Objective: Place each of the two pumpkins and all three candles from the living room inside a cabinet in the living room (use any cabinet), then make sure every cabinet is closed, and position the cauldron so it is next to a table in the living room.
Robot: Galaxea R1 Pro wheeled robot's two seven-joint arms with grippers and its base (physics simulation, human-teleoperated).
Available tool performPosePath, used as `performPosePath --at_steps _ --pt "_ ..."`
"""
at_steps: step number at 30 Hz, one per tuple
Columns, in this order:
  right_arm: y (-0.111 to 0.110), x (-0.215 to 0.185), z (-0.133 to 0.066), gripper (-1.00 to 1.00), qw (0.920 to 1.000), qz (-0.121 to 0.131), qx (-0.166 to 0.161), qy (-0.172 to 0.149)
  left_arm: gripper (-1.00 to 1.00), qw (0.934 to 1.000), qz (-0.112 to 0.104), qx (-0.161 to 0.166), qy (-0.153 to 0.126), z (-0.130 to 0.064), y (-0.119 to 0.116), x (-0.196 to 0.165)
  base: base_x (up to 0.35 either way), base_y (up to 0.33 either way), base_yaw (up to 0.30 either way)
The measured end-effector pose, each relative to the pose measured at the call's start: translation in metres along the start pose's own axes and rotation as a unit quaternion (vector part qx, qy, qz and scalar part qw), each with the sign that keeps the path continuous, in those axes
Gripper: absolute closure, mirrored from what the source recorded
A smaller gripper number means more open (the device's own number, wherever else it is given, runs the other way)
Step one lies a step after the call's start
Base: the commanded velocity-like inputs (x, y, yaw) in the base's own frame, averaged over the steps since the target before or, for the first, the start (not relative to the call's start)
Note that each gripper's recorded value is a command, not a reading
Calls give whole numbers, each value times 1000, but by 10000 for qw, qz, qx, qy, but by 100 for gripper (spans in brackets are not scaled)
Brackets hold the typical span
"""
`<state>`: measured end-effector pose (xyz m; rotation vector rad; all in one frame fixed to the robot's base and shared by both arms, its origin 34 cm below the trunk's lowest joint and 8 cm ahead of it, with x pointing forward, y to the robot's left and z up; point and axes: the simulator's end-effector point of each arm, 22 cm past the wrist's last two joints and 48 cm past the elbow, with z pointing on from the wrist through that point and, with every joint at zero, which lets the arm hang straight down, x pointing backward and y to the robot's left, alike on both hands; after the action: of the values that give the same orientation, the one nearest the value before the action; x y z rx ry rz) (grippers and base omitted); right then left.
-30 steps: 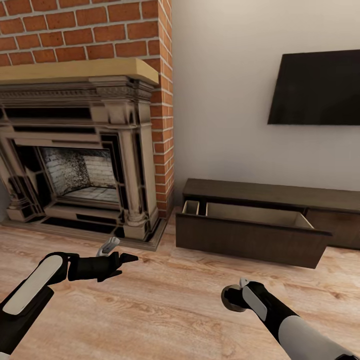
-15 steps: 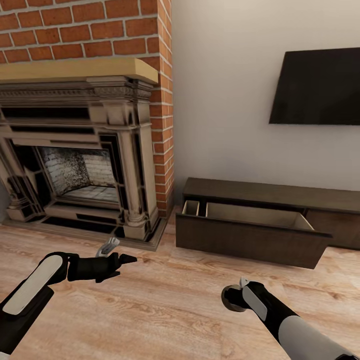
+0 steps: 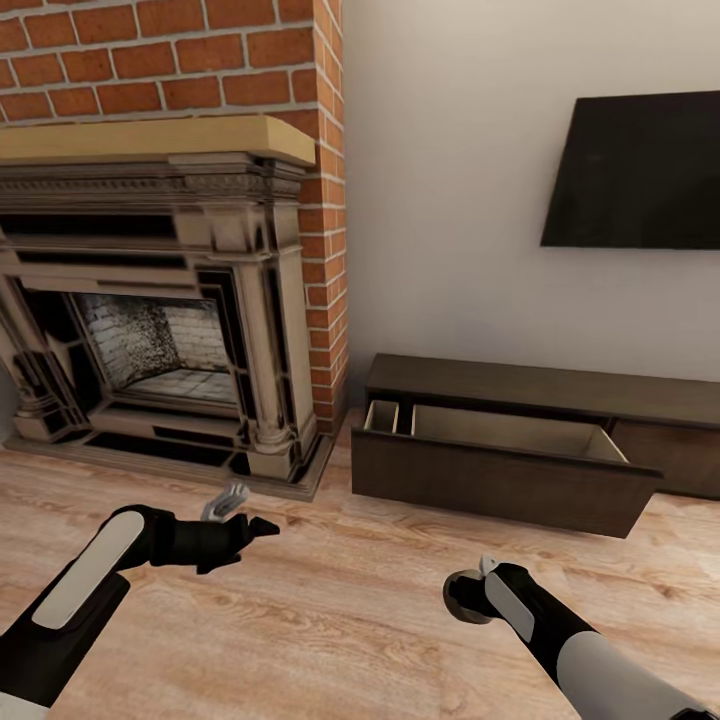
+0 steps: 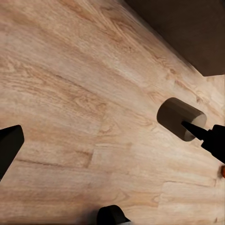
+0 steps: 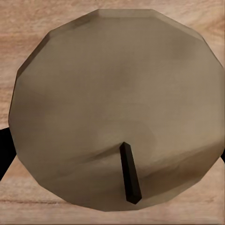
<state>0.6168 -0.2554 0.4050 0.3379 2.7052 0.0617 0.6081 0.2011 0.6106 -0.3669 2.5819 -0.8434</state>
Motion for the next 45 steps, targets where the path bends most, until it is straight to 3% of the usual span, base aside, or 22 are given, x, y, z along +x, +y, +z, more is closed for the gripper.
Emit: performPosePath --at_steps 5,14,19,45 --pt "1 -3 -6 100 10000 0 11 40 -100 9999 -56 -71 53 0 -1 -3 0 0 0" --pt "5 -15 -18 100 10000 5 -6 -6 -100 9945 19 -1038 100 15 35 -3 0 0 0" --pt "7 -22 -27 100 10000 17 -27 -18 -100 9907 -146 -1325 286 17 55 3 0 0 -33" --pt "15 -50 -72 100 10000 25 -31 -10 -100 9890 -148 -1438 309 -17 28 -18 0 0 -277"
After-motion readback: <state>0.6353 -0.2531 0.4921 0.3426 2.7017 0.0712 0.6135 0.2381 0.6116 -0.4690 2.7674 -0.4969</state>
